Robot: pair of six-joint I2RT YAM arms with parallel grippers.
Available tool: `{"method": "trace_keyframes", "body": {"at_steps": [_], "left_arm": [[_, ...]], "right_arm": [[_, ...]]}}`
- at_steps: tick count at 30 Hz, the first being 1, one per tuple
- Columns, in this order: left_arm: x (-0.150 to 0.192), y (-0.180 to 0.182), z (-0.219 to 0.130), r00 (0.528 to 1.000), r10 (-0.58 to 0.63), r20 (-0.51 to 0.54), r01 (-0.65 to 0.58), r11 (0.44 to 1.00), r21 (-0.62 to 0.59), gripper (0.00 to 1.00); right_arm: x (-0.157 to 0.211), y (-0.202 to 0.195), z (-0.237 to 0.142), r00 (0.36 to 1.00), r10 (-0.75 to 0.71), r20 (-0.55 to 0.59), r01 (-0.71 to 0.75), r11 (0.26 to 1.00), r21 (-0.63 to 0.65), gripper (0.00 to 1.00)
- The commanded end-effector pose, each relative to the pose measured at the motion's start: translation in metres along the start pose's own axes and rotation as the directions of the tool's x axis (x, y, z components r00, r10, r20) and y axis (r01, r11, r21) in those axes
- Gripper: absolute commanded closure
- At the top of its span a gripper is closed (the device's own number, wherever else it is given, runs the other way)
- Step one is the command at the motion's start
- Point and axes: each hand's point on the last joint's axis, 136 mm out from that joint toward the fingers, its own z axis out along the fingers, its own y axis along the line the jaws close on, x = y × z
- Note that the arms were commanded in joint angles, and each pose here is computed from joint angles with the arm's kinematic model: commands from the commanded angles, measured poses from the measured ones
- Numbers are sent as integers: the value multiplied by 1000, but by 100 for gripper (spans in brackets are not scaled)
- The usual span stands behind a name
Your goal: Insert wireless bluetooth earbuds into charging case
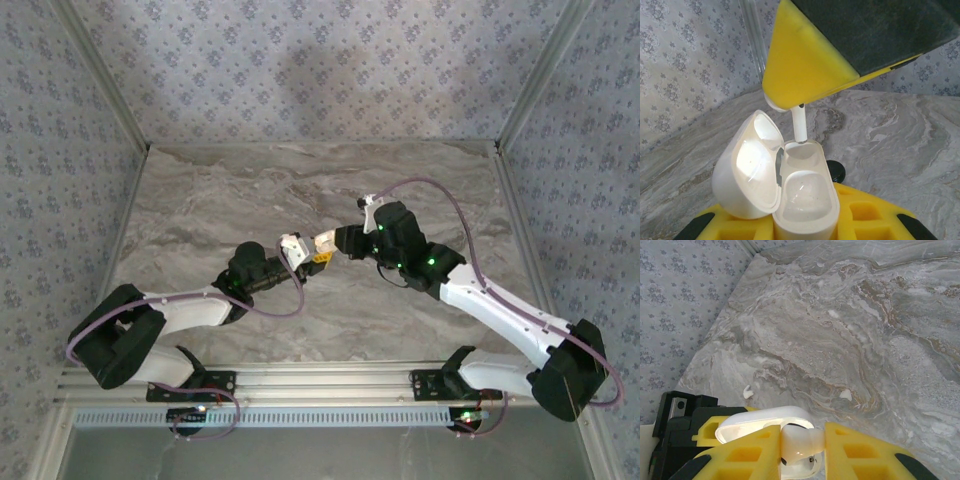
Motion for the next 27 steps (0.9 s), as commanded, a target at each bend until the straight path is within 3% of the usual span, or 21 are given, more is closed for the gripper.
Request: {"method": "trace_keyframes", "body": {"at_steps": [1, 19, 27], "left_arm": [[-44, 5, -1, 991, 57, 124, -54, 998, -26, 87], [-55, 7, -1, 987, 54, 151, -49, 998, -35, 87], [-54, 8, 0, 988, 51, 146, -46, 998, -36, 87]], "right_arm": [[4, -1, 2, 1000, -28, -6, 28, 1000, 13, 74], [15, -5, 7, 997, -68, -41, 69, 997, 45, 74], [15, 2, 7, 996, -75, -51, 76, 997, 11, 67]]}}
